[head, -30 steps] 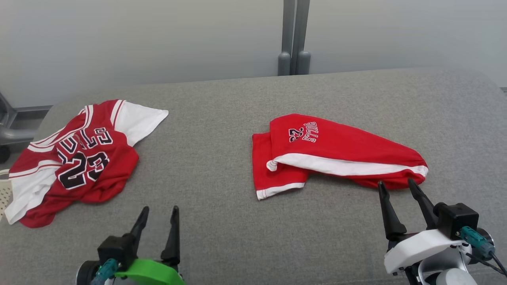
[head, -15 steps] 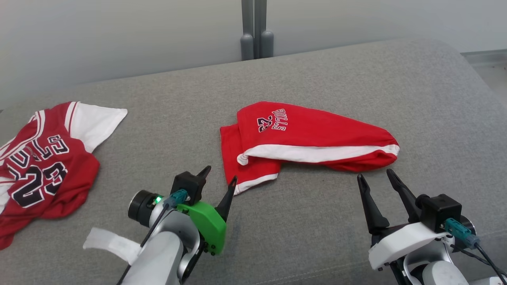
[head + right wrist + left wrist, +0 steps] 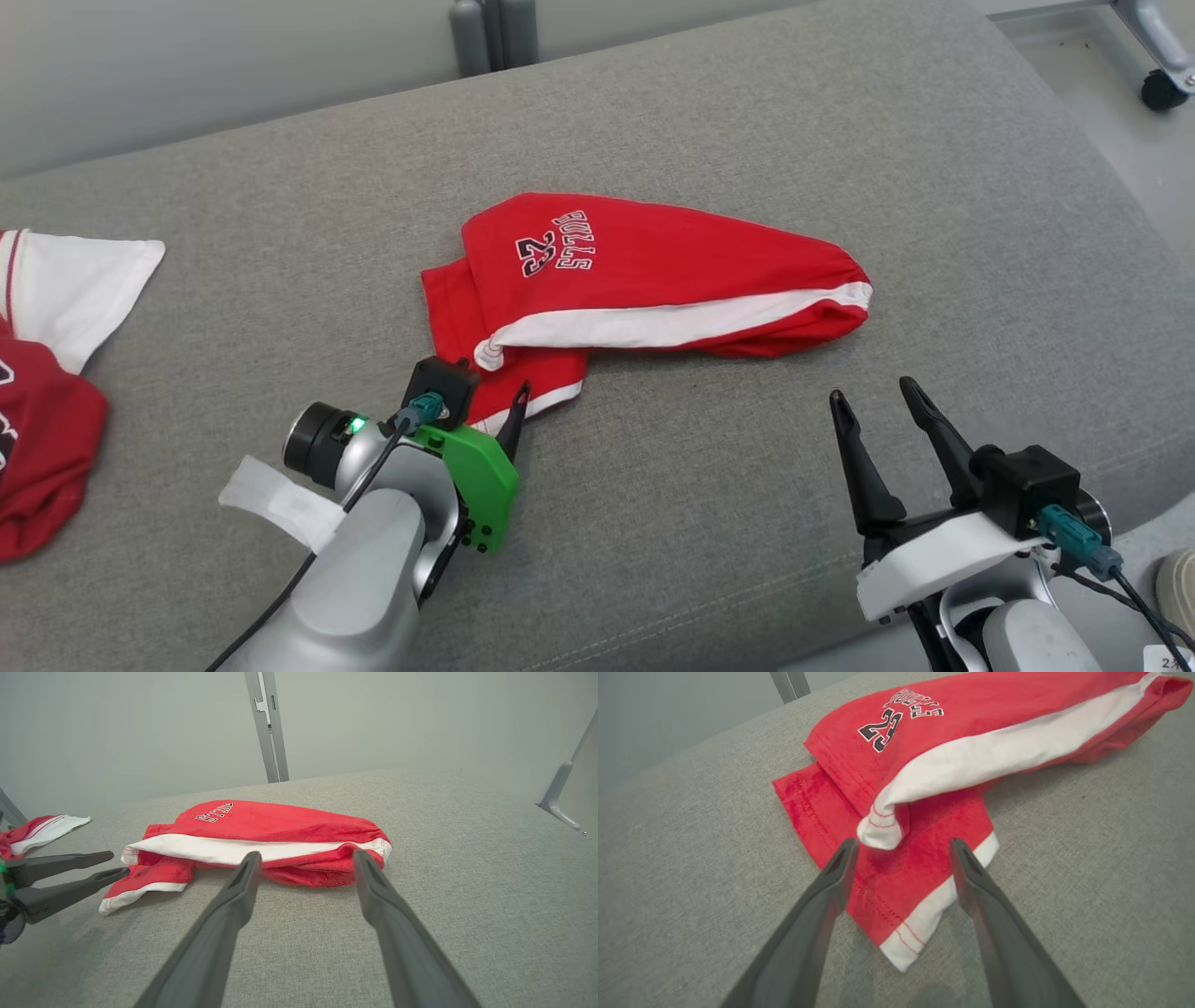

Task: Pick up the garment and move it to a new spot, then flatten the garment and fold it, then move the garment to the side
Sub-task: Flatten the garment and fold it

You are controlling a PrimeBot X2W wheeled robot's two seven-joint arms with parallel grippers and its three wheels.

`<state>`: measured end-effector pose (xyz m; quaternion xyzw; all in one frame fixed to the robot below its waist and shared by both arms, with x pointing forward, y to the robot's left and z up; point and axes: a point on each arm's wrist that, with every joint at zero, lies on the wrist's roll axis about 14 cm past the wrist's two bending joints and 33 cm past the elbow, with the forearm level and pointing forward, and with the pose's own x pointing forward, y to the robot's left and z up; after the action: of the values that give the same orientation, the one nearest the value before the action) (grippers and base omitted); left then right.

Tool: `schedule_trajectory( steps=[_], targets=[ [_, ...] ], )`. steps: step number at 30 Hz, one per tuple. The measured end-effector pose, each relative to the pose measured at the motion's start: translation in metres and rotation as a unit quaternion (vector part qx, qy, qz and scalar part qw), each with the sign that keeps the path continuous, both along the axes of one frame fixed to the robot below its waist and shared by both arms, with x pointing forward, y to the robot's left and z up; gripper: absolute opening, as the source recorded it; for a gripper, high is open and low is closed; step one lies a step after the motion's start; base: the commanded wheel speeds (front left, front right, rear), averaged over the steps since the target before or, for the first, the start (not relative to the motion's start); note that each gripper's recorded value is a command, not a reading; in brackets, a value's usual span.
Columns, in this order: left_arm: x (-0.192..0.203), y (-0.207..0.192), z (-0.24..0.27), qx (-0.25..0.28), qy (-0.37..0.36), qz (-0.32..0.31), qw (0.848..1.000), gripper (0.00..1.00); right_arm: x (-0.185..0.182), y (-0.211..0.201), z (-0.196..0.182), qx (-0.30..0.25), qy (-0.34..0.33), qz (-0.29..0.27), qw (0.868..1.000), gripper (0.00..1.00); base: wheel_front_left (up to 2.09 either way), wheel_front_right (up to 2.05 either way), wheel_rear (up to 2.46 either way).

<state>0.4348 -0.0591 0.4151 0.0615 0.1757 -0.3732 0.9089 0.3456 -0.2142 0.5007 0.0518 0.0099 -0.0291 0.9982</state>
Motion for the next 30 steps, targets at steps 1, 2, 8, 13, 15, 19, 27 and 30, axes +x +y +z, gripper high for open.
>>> schedule_trajectory(
  steps=[1, 2, 8, 13, 15, 19, 27, 30],
  targets=[
    [0.001, -0.002, -0.003, 0.000, 0.002, -0.001, 1.000, 1.00, -0.001, -0.002, -0.001, -0.001, 0.001, -0.003, 1.000, 1.00, 0.00, 0.00, 0.00],
    [0.002, -0.003, -0.006, 0.002, 0.007, -0.001, 1.000, 1.00, -0.001, -0.004, -0.002, -0.001, 0.001, -0.006, 1.000, 1.00, 0.00, 0.00, 0.00],
    [0.010, -0.006, -0.014, 0.007, 0.009, 0.006, 1.000, 1.00, -0.004, -0.009, -0.008, -0.005, 0.011, -0.015, 1.000, 1.00, 0.00, 0.00, 0.00],
    [0.017, -0.005, -0.015, 0.006, 0.007, 0.016, 1.000, 0.75, -0.005, -0.010, -0.010, -0.008, 0.015, -0.018, 1.000, 1.00, 0.00, 0.00, 0.00],
    [0.018, -0.005, -0.016, 0.007, 0.005, 0.015, 1.000, 0.40, -0.005, -0.011, -0.011, -0.009, 0.016, -0.018, 1.000, 1.00, 0.00, 0.00, 0.00],
    [0.019, -0.005, -0.014, 0.005, 0.000, 0.014, 1.000, 0.00, -0.005, -0.010, -0.012, -0.009, 0.017, -0.017, 1.000, 1.00, 0.00, 0.00, 0.00],
    [0.034, 0.000, 0.011, -0.029, -0.044, 0.043, 0.998, 0.00, -0.001, -0.005, -0.013, -0.006, 0.018, -0.008, 1.000, 1.00, 0.00, 0.00, 0.00],
    [0.046, 0.008, 0.033, -0.049, -0.077, 0.068, 0.993, 0.00, 0.002, -0.002, -0.012, -0.005, 0.016, -0.002, 1.000, 1.00, 0.00, 0.00, 0.00]
  ],
)
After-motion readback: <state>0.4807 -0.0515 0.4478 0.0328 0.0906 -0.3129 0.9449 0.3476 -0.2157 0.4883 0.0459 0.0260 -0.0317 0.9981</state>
